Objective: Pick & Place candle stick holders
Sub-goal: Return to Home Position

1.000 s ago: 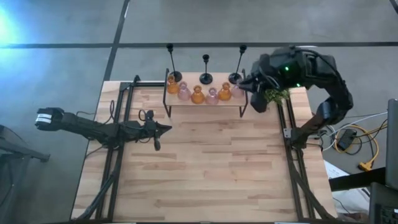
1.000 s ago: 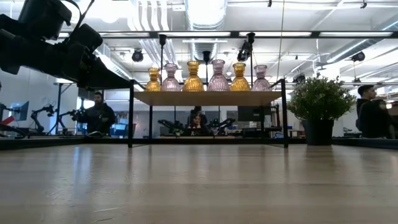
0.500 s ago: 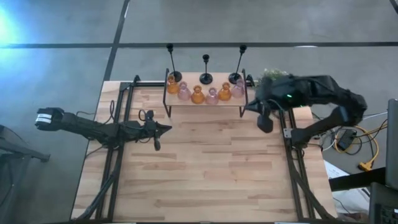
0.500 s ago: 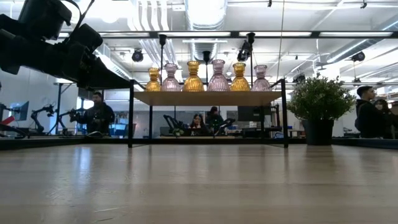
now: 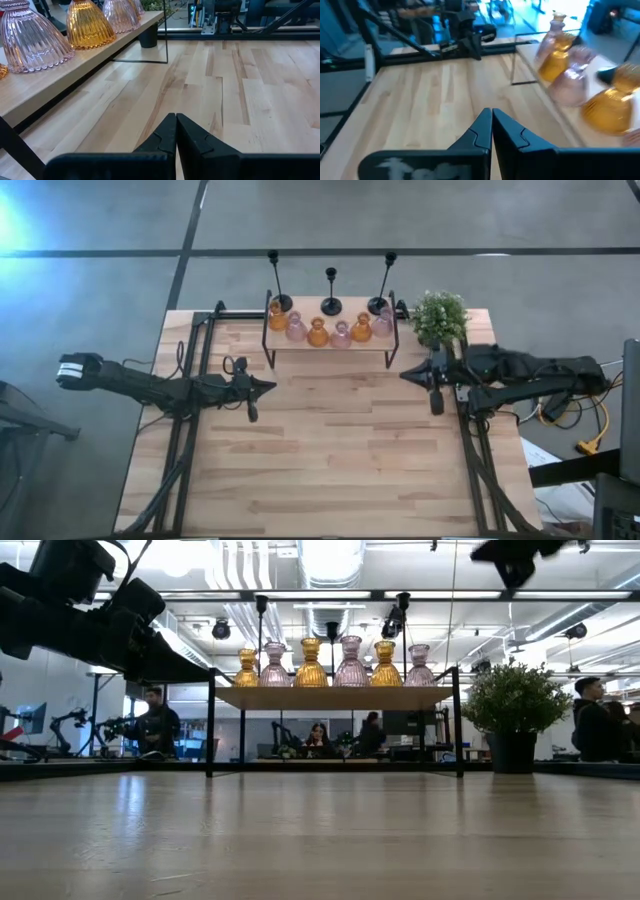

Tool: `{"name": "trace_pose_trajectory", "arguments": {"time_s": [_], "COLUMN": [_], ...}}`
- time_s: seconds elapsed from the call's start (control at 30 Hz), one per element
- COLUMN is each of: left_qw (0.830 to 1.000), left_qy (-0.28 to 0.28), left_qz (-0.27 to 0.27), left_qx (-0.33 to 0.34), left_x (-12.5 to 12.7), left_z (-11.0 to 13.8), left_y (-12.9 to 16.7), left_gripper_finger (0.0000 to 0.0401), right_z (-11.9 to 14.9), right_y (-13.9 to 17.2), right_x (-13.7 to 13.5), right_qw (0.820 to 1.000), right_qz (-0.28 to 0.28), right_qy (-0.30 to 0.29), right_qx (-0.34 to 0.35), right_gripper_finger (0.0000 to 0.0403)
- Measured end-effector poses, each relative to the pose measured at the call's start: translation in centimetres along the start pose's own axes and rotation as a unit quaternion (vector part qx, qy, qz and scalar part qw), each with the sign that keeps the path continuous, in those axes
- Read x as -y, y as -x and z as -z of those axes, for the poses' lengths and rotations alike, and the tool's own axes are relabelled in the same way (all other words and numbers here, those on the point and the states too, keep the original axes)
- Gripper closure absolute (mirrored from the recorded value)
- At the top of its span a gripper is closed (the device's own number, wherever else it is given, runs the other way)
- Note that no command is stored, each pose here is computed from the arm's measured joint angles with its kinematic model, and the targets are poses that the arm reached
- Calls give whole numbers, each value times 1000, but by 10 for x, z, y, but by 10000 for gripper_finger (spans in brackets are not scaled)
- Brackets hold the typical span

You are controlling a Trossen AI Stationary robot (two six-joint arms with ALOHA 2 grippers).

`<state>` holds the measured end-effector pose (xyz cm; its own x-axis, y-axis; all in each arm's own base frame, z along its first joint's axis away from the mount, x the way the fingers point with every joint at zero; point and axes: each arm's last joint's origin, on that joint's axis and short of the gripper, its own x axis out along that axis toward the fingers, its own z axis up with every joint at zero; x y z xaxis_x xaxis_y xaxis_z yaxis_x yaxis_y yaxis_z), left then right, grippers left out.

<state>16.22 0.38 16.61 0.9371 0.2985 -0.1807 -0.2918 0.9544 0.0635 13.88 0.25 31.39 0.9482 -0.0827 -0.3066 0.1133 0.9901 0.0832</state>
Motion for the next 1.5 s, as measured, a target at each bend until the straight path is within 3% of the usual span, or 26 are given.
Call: {"name": "trace_pose_trajectory", "arguments": {"time_s": [0.3, 0.53, 0.87, 1.5], "left_qw": [1000, 1000, 1000, 1000], "left_qy": [0, 0, 0, 0], "left_qz": [0, 0, 0, 0], "left_qx": [0, 0, 0, 0], "left_x": [0, 0, 0, 0], "left_z": [0, 0, 0, 0], "left_y": [0, 0, 0, 0], "left_gripper_finger": [389, 389, 389, 389], "right_z": [104, 152, 151, 156], "right_y": [-15, -14, -5, -12], "right_x": [9, 15, 16, 16], "right_qw": [995, 989, 981, 986], "right_qz": [-48, -64, -51, -50], "right_qy": [25, 19, 91, 96], "right_qx": [83, 134, 167, 125], "right_gripper_finger": [394, 395, 394, 394]}}
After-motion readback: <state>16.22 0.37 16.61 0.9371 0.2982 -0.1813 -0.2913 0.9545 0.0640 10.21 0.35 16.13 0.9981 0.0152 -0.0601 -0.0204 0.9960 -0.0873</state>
